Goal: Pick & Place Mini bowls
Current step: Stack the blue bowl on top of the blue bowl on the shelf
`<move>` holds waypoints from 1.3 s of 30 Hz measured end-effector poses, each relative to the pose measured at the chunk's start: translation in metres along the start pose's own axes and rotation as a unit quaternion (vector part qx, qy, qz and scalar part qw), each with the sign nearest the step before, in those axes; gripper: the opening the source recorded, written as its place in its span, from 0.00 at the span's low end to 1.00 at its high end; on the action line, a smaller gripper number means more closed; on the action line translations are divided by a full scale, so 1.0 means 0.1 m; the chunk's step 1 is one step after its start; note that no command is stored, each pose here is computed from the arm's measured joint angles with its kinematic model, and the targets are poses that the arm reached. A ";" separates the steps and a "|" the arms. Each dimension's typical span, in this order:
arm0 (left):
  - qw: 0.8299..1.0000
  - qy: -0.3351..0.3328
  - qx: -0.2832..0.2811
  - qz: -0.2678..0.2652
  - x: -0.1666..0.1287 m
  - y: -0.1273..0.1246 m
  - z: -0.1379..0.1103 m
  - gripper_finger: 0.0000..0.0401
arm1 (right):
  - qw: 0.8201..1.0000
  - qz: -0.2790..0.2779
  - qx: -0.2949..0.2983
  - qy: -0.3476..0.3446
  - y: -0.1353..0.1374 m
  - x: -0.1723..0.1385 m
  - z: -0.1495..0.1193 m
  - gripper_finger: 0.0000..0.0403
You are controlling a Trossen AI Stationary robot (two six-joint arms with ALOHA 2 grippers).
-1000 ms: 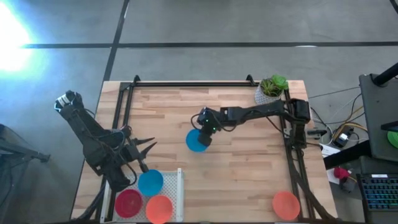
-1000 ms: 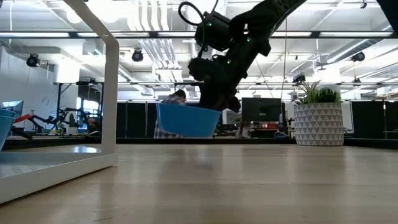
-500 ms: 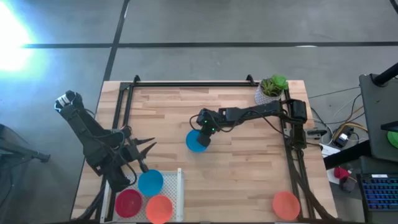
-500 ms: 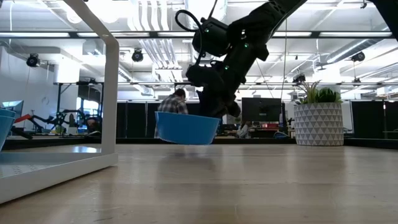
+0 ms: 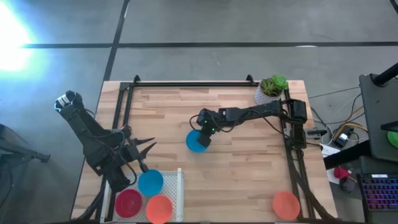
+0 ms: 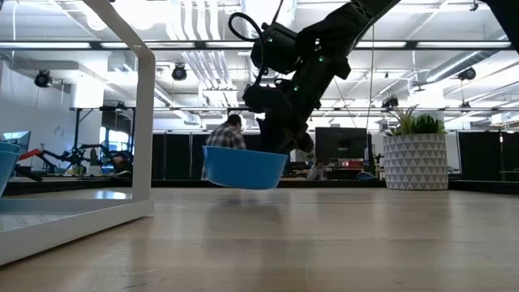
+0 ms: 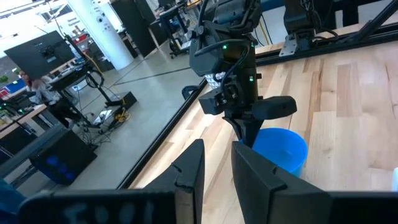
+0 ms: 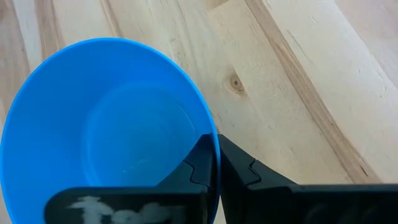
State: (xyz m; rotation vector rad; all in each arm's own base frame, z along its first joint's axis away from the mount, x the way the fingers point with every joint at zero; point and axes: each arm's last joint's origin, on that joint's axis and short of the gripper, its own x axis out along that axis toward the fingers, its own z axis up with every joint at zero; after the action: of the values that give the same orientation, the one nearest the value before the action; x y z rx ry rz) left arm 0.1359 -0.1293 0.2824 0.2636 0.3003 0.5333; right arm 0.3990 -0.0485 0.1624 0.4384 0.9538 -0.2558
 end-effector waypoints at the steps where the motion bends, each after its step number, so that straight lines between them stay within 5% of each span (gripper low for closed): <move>1: 1.000 0.000 0.000 0.000 0.00 0.00 0.00 0.19 | 1.000 0.000 0.000 0.000 0.00 0.00 0.00 0.02; 18: 1.000 0.000 0.000 0.000 0.00 0.00 0.00 0.19 | 1.000 0.000 0.003 0.001 0.00 0.00 0.00 0.03; 31: 1.000 0.000 0.000 0.000 0.00 0.00 0.00 0.19 | 1.000 0.000 0.003 0.001 0.00 0.00 0.00 0.23; 39: 1.000 0.000 0.000 0.000 0.00 0.00 0.00 0.19 | 1.000 0.022 0.008 0.017 0.03 -0.11 0.09 0.26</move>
State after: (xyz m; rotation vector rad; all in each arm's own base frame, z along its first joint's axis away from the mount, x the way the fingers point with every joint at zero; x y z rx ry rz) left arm 0.1359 -0.1292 0.2824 0.2639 0.3004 0.5335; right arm 0.4001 -0.0500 0.1767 0.4785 0.9758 -0.2169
